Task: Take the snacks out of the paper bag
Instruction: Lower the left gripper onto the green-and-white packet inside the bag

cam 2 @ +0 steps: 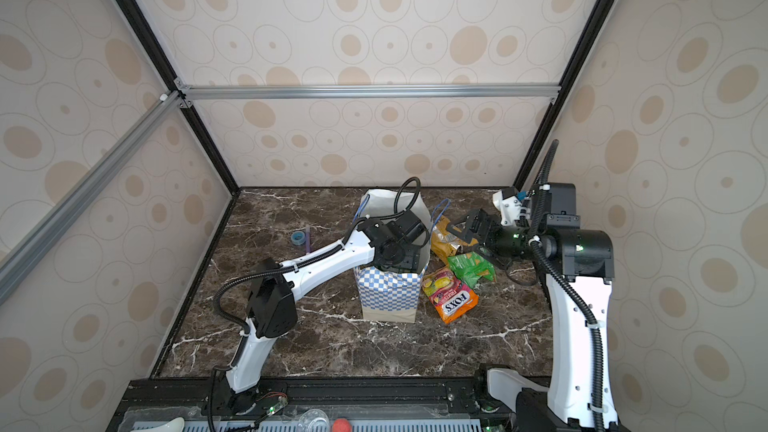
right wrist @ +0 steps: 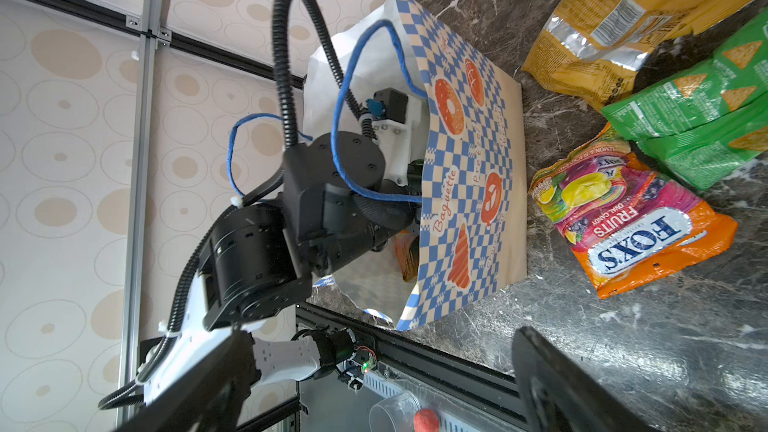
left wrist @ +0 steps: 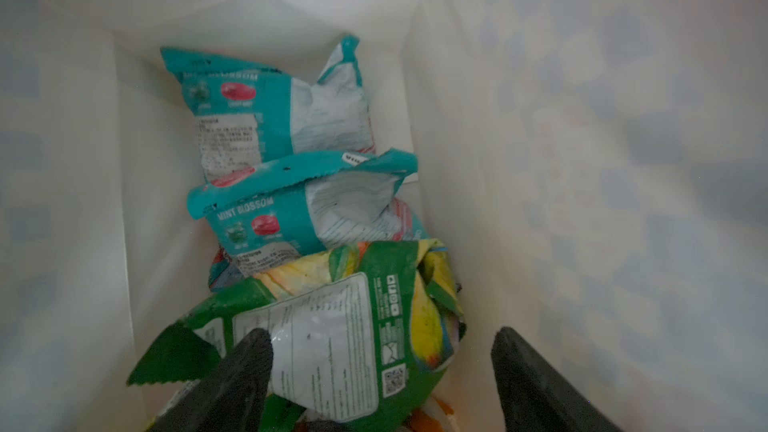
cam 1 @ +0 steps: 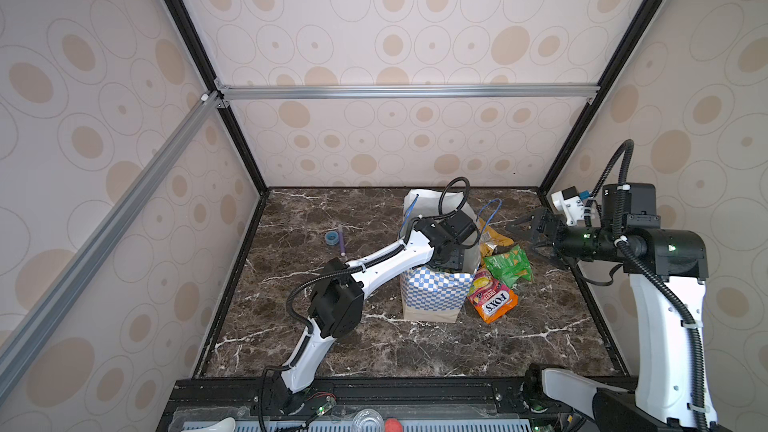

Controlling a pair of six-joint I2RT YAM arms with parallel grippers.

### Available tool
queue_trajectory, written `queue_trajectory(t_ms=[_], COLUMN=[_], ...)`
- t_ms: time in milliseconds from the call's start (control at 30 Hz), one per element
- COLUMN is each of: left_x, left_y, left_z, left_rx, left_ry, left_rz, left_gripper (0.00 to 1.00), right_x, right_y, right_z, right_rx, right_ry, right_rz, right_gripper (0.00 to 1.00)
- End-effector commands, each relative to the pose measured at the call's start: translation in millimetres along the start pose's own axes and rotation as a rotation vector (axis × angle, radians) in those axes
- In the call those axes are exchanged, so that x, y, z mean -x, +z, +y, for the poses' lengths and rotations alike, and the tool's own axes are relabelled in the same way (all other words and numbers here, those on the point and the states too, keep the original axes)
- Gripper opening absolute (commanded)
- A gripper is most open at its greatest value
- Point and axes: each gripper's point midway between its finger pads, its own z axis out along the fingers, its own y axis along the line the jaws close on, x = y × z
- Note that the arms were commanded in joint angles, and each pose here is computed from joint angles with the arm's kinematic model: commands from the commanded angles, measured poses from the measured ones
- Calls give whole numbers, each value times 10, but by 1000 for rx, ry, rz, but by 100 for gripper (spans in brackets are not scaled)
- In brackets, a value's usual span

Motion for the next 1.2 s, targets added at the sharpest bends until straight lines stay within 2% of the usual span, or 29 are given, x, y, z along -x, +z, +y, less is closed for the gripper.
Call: queue_trajectory(t_ms=[0, 367, 500, 700, 833, 1067, 1167], left_x=[-32, -519, -610, -623, -501, -215, -53], left_y=[160, 700, 807, 818, 701, 447, 310], left_z=[125, 219, 232, 196, 165, -15, -80], left_rx=[38, 29, 22, 6, 1, -60, -76], left_ry=[-33, -13, -16, -23, -15, -34, -41], left_rz=[17, 182, 209, 225, 193, 125, 82], left_gripper=[84, 88, 83, 60, 36, 3, 0], right_x=[-123, -82, -96, -97, -76, -44, -48], right_y=[-24, 60, 61, 76, 89, 90, 85], right_z=[27, 5, -20, -57, -70, -63, -66], right_rx=[8, 41, 31, 19, 15, 16, 14], right_ry=[-17, 29, 30, 37, 37, 35, 31], right_rz=[40, 12, 12, 10, 2, -9, -11], right_gripper=[100, 100, 100, 99, 99, 99, 99])
